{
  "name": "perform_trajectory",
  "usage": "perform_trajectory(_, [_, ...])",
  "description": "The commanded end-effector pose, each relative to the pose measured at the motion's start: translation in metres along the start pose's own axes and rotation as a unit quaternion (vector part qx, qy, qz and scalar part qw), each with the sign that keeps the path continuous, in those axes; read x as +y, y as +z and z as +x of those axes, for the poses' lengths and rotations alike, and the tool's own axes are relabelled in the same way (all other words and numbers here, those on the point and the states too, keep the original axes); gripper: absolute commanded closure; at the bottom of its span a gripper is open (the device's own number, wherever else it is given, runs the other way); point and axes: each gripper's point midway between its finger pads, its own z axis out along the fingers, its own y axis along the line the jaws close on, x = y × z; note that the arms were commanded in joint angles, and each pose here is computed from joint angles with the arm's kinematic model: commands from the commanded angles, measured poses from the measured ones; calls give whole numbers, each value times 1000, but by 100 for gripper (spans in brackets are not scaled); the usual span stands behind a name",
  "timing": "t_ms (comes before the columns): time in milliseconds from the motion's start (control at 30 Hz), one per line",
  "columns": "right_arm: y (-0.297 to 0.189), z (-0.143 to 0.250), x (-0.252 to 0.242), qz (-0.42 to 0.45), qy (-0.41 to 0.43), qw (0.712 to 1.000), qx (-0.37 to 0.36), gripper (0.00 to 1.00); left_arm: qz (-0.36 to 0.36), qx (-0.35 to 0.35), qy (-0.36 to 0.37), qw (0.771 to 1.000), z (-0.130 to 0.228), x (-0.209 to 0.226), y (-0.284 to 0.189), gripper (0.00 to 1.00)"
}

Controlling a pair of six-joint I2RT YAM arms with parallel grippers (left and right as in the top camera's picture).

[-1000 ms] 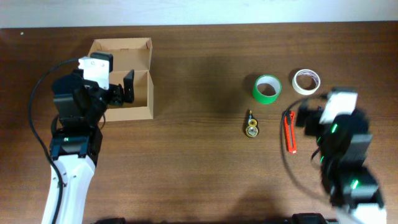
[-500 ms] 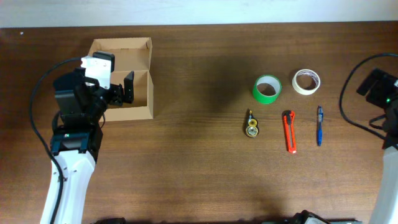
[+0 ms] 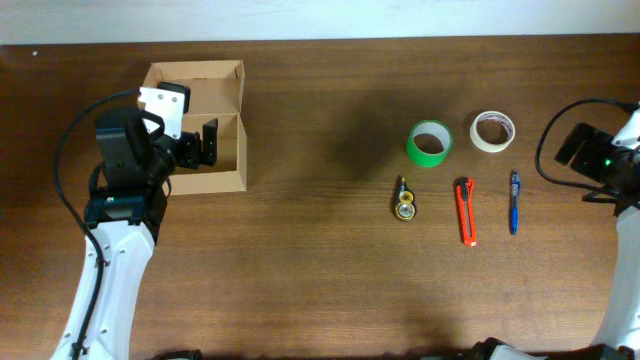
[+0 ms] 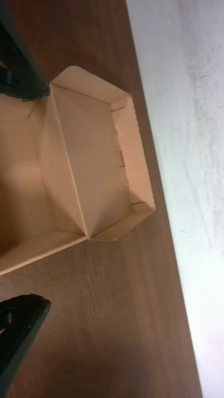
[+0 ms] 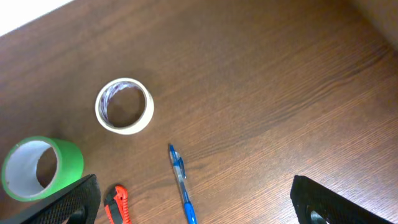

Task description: Pack container

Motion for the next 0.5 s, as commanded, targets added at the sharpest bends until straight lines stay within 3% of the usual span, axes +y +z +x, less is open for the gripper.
perform_trajectory(0, [6, -1, 0, -5, 8, 1000, 8, 1, 6, -6, -7, 1000, -9, 0, -4, 0])
perform_trajectory(300, [15, 3, 0, -4, 8, 1000, 22, 1, 67, 119, -86, 987, 45, -26, 0, 1])
perform_trajectory(467, [15, 3, 0, -5, 8, 1000, 22, 1, 144, 118, -101, 977, 33, -52, -13, 1])
